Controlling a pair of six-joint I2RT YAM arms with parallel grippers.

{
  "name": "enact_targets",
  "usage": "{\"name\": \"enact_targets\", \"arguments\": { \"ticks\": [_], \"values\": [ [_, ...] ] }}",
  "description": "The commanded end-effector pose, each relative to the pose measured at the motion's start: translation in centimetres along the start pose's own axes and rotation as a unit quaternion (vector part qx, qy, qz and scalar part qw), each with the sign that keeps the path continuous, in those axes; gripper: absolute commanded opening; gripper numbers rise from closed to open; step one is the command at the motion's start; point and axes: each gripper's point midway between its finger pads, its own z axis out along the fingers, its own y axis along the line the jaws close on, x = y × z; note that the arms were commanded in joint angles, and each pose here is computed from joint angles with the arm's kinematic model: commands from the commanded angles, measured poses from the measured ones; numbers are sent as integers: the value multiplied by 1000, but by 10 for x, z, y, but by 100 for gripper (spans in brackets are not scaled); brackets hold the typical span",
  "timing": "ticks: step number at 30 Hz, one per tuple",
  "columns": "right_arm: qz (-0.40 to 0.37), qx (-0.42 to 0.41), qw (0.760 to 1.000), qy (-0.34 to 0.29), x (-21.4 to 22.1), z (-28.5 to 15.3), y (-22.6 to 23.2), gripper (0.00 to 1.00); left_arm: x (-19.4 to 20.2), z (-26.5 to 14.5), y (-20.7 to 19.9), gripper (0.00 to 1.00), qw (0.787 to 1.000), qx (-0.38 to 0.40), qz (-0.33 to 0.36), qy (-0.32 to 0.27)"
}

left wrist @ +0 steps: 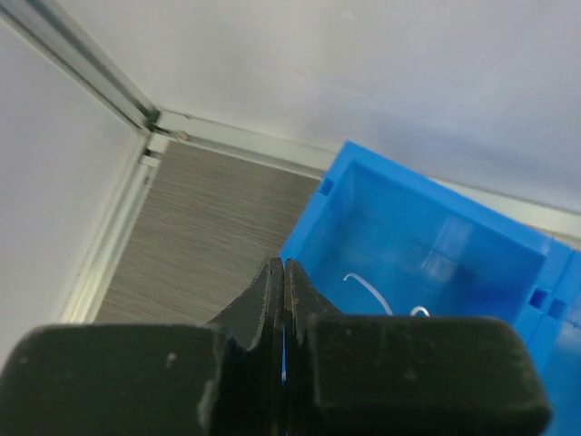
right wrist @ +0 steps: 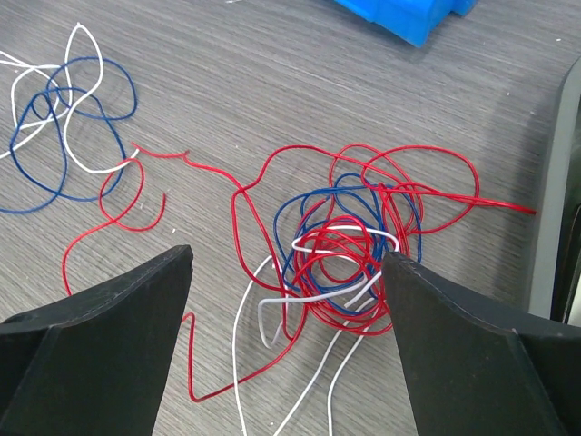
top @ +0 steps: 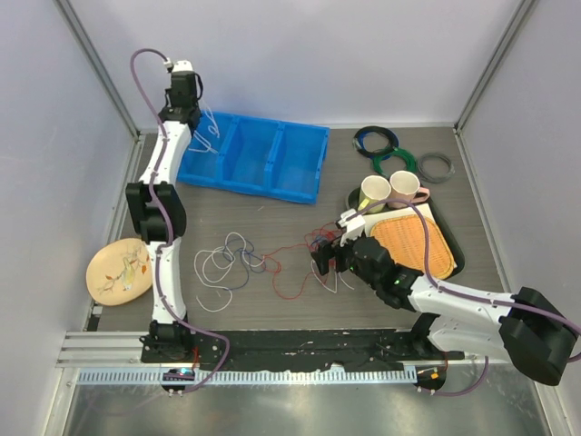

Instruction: Untangle the cables

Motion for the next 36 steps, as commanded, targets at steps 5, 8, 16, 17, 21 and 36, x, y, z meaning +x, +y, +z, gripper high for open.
{"name": "enact_targets", "arguments": {
  "ticks": [5, 8, 16, 17, 21, 36],
  "values": [
    [-8, -6, 1000, -27, -17, 6, 6, 91, 43, 27, -13, 6, 998, 15, 41, 51],
    [-9, -8, 1000, -23, -17, 7, 7, 91, 51, 30, -15, 15, 997, 17, 47, 59],
    [-5, -12, 1000, -28, -19, 4, 8, 91, 50, 16, -24, 71, 994, 60, 52, 70],
    [-6, -12, 1000, -28, -19, 4, 8, 91, 50, 14, -25, 74, 993, 70, 56, 73],
    [-5, -16, 1000, -23, -17, 4, 9, 91, 46, -4, -25, 82, 988, 91, 91, 83],
    [-53, -100, 990, -87, -96, 14, 55, 92, 48, -37, 12, 100, 963, 63, 238, 109]
  ]
}}
